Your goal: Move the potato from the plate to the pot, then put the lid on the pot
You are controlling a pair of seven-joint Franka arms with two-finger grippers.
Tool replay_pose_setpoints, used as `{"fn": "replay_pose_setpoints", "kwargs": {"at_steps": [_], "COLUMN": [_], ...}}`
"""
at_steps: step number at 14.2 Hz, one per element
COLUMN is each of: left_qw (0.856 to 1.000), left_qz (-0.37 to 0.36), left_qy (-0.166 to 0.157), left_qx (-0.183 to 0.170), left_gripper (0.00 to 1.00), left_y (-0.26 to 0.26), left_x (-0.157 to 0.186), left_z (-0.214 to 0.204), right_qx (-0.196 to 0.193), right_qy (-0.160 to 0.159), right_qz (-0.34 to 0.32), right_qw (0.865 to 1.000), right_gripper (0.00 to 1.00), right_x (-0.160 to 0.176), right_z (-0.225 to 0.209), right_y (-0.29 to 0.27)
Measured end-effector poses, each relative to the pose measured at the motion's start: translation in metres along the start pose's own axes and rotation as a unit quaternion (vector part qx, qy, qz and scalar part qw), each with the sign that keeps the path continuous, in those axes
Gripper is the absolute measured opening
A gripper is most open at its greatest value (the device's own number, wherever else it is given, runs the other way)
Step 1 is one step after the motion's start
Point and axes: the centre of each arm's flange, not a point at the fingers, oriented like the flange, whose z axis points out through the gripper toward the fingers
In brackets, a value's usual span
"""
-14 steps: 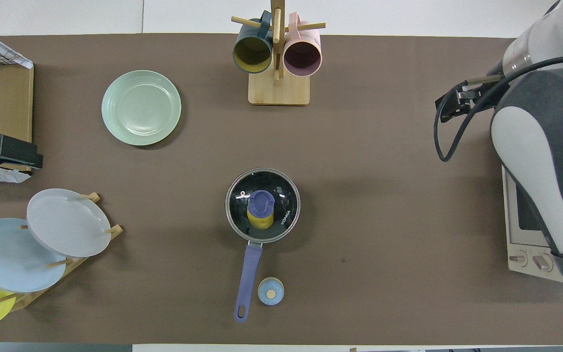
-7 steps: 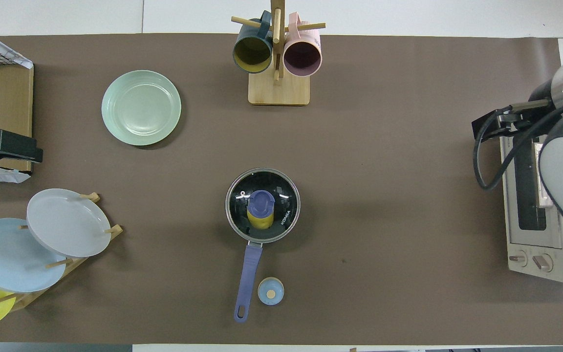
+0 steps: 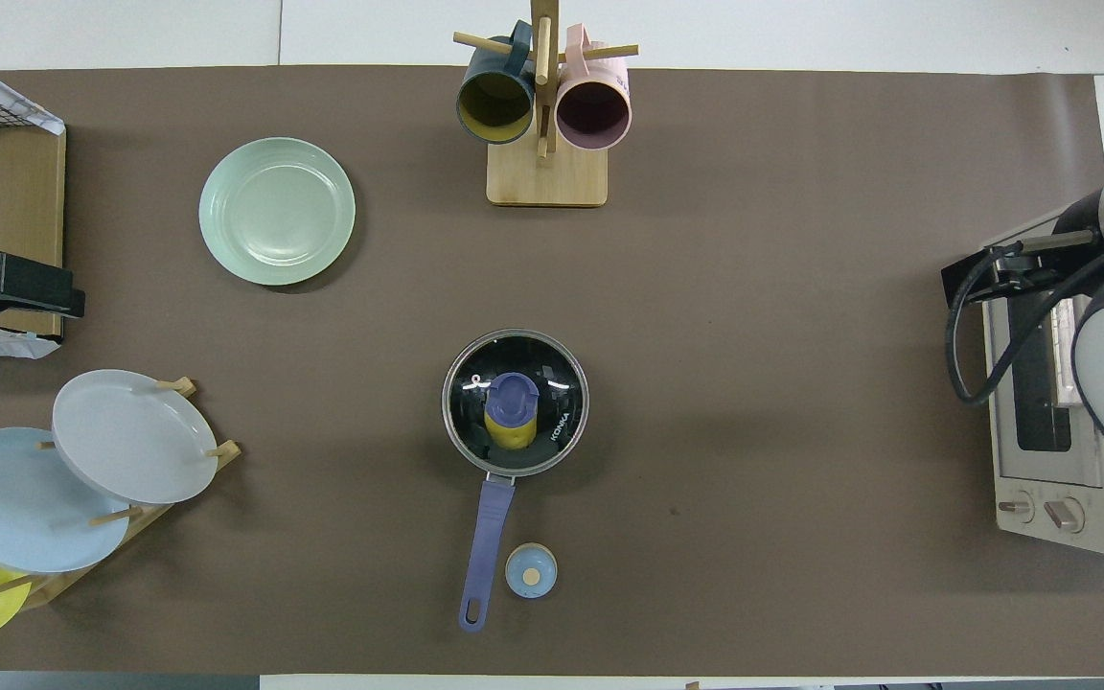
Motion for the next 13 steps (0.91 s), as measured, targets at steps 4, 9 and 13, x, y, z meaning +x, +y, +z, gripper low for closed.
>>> {"fn": "replay_pose_setpoints", "kwargs": {"at_steps": [4,9,13], "left_qw": [1.0,1.0,1.0], "left_qz": [0.0,0.0,0.001], "left_qy": [-0.001,-0.001,-0.001], "left_qx": [0.0,0.0,0.0], "left_gripper": [1.0,1.0,1.0], "left_y": [0.0,0.0,0.002], "left_x": [0.0,0.0,0.0], "left_z": [0.001,0.001,0.001], "right_qx": [0.0,0.007,0.012], "right_qy": [-0.006,-0.01,-0.022], "right_qz": [0.014,0.025,0.03], "right_qw": [1.0,1.0,0.999], "right_gripper": [1.0,1.0,1.0], "right_x": [-0.007,-0.017,-0.014], "right_z": [-0.004,-0.009,0.002], "right_y": [0.015,0.026,0.031]}}
